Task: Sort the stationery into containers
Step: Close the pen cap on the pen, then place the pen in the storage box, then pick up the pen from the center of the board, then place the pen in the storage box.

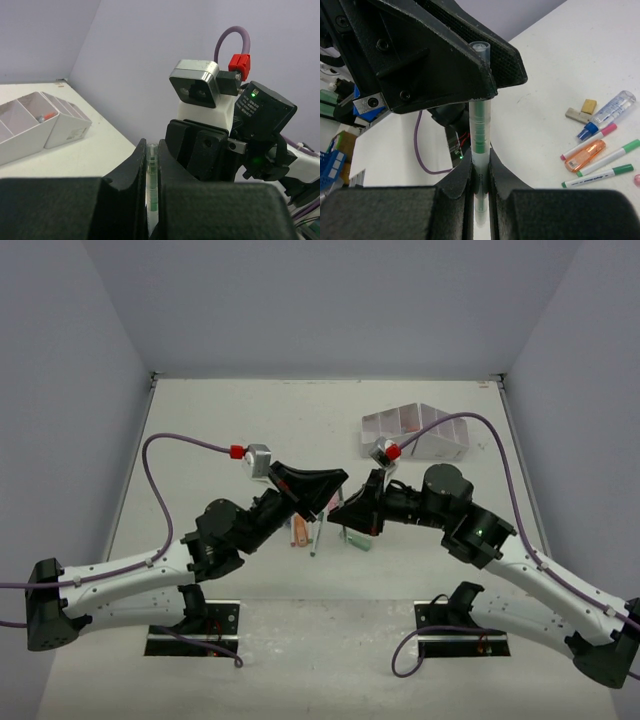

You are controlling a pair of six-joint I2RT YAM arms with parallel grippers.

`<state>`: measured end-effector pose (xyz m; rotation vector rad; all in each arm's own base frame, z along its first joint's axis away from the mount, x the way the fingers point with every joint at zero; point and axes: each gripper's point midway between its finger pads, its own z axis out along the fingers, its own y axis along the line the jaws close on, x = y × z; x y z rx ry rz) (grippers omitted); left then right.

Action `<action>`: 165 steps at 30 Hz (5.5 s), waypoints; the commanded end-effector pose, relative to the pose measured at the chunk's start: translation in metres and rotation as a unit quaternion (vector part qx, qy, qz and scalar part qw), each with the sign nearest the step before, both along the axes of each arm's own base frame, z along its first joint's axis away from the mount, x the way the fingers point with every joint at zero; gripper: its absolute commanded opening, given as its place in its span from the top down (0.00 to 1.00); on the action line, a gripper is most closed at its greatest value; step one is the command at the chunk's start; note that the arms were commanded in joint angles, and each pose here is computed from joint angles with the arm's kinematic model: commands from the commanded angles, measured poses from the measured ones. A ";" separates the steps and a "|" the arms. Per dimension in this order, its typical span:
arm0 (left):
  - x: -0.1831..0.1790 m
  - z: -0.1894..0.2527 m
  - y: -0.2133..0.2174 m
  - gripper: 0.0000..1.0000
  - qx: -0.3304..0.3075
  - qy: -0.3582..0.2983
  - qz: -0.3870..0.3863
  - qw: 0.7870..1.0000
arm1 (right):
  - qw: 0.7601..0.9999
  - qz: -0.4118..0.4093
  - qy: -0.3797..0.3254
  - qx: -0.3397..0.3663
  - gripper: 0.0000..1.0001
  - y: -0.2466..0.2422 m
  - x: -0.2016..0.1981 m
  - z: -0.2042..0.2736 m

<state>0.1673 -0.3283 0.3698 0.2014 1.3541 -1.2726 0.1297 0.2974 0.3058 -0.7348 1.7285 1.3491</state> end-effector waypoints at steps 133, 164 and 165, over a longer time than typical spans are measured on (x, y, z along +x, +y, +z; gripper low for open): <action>0.073 -0.083 0.011 0.00 0.179 0.139 0.085 0.970 | 0.920 -0.340 0.038 -0.192 1.00 -0.089 0.127 -0.127; 0.097 -0.044 -0.082 1.00 0.183 0.073 -0.035 0.980 | 0.925 -0.361 -0.094 -0.077 0.86 -0.115 0.088 -0.049; 0.102 -0.042 -0.081 1.00 0.191 0.073 -0.026 0.979 | 0.917 -0.383 -0.086 -0.077 0.54 -0.122 0.092 -0.049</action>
